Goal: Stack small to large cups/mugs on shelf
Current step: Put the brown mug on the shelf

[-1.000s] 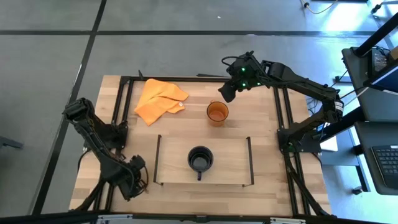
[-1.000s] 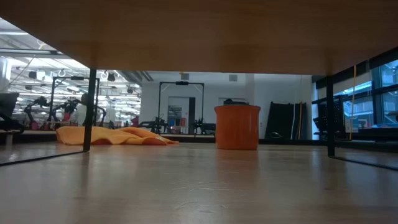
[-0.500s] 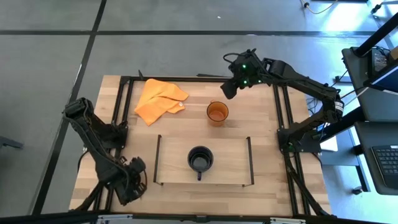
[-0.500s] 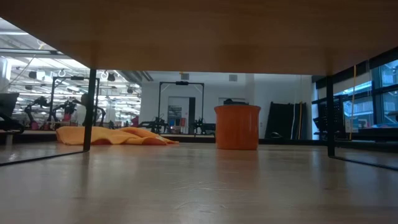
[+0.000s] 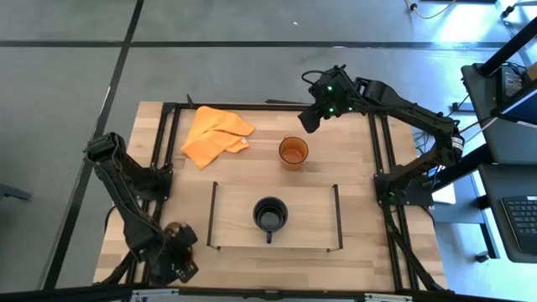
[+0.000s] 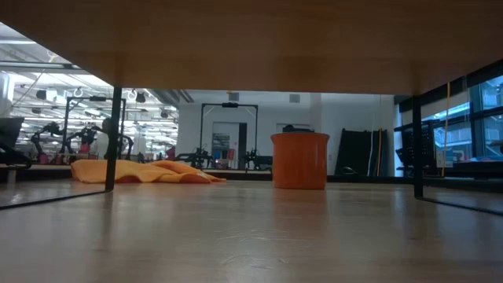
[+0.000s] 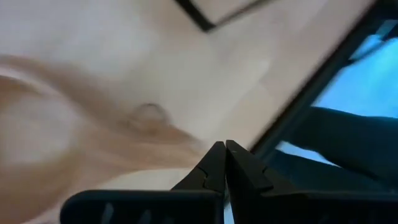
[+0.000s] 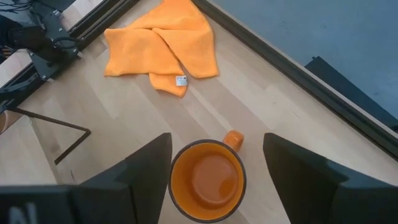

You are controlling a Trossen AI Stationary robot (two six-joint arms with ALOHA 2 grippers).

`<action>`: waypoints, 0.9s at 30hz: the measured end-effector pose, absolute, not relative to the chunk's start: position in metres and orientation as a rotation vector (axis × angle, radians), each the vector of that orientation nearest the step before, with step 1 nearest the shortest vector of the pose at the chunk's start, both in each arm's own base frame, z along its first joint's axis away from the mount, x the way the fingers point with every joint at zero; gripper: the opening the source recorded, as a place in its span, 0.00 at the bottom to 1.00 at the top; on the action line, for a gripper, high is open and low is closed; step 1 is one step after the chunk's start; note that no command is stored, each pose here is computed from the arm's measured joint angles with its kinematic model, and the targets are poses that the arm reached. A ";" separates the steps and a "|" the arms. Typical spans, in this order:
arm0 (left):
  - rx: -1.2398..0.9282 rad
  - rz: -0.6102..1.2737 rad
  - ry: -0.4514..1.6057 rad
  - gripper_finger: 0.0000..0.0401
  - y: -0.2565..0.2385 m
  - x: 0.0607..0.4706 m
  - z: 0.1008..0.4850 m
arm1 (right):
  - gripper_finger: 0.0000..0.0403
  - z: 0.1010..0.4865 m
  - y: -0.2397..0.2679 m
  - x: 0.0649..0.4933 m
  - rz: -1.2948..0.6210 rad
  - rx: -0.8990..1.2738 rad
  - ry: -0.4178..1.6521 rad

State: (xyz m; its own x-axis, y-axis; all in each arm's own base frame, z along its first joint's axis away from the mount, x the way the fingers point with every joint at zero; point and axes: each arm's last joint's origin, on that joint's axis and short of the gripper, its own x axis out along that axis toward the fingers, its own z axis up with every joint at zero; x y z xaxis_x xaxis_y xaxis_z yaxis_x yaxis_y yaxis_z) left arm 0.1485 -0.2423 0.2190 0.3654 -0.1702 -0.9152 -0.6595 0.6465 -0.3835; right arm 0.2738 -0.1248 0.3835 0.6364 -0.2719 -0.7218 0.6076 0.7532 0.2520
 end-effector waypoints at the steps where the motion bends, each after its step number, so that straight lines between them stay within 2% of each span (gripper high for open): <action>1: -0.874 0.349 1.165 0.01 -0.244 0.150 0.217 | 0.63 0.383 -0.125 0.274 -0.528 0.511 0.718; 7: -0.942 0.342 1.076 0.01 -0.245 0.153 0.210 | 0.63 0.383 -0.125 0.274 -0.527 0.511 0.718; 18: -0.959 0.518 1.159 0.01 -0.229 0.145 0.188 | 0.63 0.384 -0.125 0.274 -0.527 0.511 0.718; 27: -0.967 0.508 1.317 0.01 -0.230 0.141 0.184 | 0.63 0.383 -0.125 0.274 -0.519 0.491 0.724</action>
State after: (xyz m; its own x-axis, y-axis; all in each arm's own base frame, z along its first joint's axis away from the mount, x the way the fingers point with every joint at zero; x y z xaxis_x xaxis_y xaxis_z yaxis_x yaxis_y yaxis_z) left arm 0.1406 -0.2300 0.1841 0.2247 -0.2018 -0.9533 -0.7895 0.5357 -0.2996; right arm 0.2737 -0.1246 0.3835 0.6362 -0.2707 -0.7225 0.5968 0.7661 0.2386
